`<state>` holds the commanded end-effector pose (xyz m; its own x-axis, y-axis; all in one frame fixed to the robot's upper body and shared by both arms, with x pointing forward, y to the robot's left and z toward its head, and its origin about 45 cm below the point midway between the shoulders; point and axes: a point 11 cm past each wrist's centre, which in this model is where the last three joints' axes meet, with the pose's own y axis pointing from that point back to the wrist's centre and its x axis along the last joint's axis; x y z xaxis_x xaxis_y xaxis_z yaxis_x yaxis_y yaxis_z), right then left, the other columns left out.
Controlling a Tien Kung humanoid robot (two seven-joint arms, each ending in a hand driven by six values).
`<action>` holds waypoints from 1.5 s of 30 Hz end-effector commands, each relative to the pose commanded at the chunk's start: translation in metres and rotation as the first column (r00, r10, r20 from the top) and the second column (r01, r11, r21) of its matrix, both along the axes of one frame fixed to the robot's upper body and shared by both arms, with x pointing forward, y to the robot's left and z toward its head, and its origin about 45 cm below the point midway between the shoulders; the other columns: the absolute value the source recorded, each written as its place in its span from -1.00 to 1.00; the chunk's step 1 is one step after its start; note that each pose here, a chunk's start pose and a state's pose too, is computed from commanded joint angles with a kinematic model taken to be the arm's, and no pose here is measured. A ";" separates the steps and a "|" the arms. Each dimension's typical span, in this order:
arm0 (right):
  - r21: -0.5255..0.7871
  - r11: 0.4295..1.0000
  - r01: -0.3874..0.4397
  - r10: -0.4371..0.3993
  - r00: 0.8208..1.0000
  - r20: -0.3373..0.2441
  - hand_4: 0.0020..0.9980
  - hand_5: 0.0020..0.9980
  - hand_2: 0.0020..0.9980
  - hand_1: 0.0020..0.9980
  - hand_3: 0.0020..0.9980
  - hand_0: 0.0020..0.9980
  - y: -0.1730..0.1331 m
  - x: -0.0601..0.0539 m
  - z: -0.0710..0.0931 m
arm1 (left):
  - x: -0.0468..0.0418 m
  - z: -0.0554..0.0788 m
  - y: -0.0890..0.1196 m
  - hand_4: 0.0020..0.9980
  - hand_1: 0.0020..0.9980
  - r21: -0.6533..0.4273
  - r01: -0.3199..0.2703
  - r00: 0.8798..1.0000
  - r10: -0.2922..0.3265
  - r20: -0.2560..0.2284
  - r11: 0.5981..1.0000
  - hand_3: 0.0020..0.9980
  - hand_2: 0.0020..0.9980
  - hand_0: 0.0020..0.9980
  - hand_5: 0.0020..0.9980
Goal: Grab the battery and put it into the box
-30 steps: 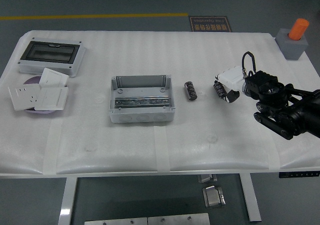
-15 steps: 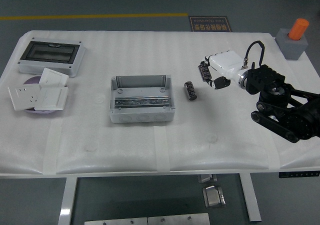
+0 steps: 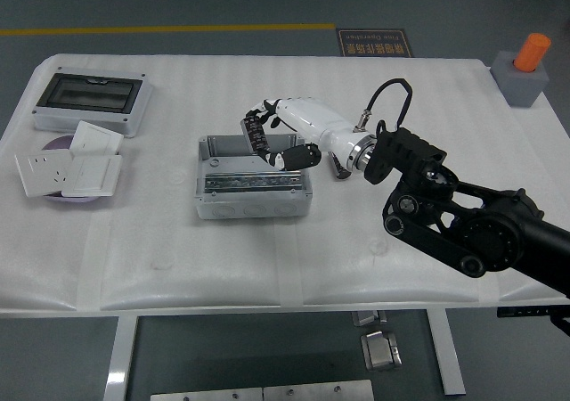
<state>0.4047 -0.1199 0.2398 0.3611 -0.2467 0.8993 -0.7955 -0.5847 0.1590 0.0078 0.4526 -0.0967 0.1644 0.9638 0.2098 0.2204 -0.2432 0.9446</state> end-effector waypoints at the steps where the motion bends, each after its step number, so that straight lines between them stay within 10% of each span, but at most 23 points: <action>1: -0.003 1.000 0.001 -0.001 1.000 -0.006 0.15 -0.61 0.38 0.33 0.40 0.39 0.000 0.000 -0.002 | -0.0002 0.000 0.001 0.04 0.26 0.001 -0.001 1.000 0.001 -0.001 1.000 0.07 -0.09 0.06 -0.34; 2: -0.007 1.000 0.002 -0.002 1.000 -0.009 0.15 -0.61 0.38 0.33 0.40 0.39 -0.001 0.000 -0.004 | -0.0003 0.000 0.001 0.04 0.26 0.002 -0.001 1.000 0.001 -0.001 1.000 0.07 -0.09 0.06 -0.34; 3: -0.010 1.000 0.003 -0.003 1.000 -0.012 0.66 -0.30 0.69 0.52 0.87 0.55 -0.001 0.001 -0.005 | -0.0003 0.001 0.001 0.06 0.26 0.003 -0.001 1.000 0.001 -0.001 1.000 0.06 -0.10 0.05 -0.35; 8: -0.025 1.000 0.007 -0.007 1.000 -0.017 0.66 -0.30 0.69 0.52 0.87 0.55 -0.002 0.001 -0.010 | -0.0001 0.000 0.001 0.06 0.26 0.002 -0.001 1.000 0.001 -0.001 1.000 0.06 -0.10 0.05 -0.35; 9: -0.030 1.000 0.009 -0.009 1.000 -0.017 0.93 -0.12 0.92 0.82 1.00 0.99 -0.003 0.002 -0.011 | 0.0001 0.000 0.001 0.06 0.26 0.002 -0.001 1.000 0.001 0.000 1.000 0.06 -0.10 0.05 -0.35; 45: -0.517 0.849 0.110 -0.135 0.991 -0.011 0.77 -0.10 0.70 0.57 0.86 0.85 -0.091 0.059 -0.059 | 0.0094 0.002 0.004 0.02 0.25 0.007 0.015 1.000 -0.015 0.018 1.000 0.06 -0.11 0.04 -0.43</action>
